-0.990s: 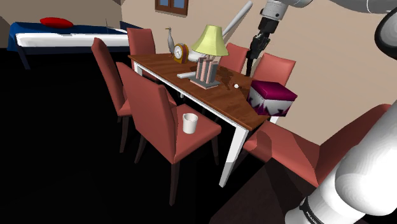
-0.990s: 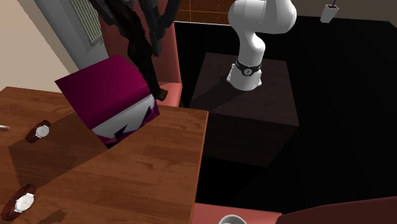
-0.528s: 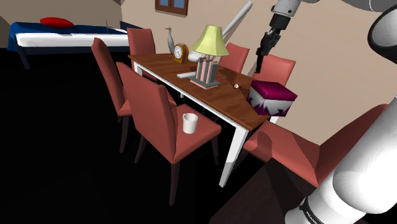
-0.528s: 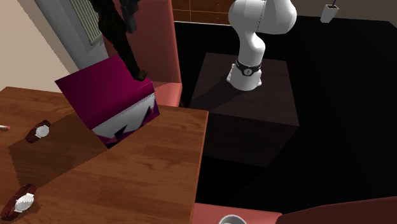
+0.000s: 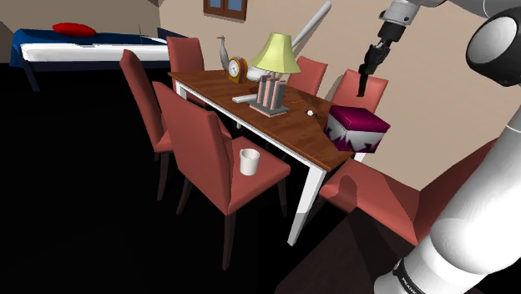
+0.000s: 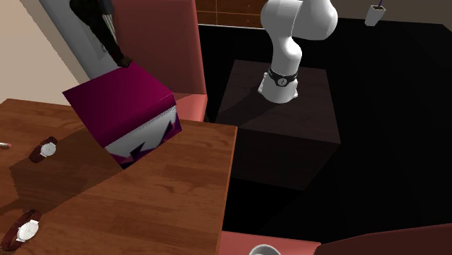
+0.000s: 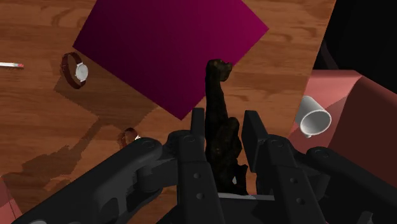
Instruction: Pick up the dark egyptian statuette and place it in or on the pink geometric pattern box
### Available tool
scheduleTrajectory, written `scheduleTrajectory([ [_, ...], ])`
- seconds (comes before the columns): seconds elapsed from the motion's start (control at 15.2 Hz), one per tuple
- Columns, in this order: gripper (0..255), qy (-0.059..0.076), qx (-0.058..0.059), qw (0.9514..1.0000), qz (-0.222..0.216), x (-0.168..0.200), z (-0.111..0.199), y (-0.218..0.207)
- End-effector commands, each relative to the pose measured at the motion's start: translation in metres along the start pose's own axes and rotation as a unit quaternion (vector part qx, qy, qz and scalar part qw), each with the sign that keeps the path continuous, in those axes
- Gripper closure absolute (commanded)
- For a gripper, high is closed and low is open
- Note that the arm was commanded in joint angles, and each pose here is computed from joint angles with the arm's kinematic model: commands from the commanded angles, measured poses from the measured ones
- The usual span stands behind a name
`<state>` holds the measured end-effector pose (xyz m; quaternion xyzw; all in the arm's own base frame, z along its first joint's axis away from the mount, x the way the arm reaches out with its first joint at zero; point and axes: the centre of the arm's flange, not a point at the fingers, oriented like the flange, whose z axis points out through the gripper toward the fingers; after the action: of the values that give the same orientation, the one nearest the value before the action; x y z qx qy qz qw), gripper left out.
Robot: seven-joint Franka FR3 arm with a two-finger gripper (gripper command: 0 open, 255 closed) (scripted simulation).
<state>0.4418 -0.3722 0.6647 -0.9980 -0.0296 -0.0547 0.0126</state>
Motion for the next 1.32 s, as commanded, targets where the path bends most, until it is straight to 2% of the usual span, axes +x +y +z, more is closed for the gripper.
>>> scheduleTrajectory([
  [0.0, 255, 0.0, 0.0, 1.0, -0.001, -0.011, -0.004, 0.023],
  [0.2, 255, 0.0, 0.0, 1.0, -0.001, -0.029, -0.009, 0.055],
  [1.25, 255, 0.0, 0.0, 1.0, -0.001, -0.038, 0.074, 0.057],
])
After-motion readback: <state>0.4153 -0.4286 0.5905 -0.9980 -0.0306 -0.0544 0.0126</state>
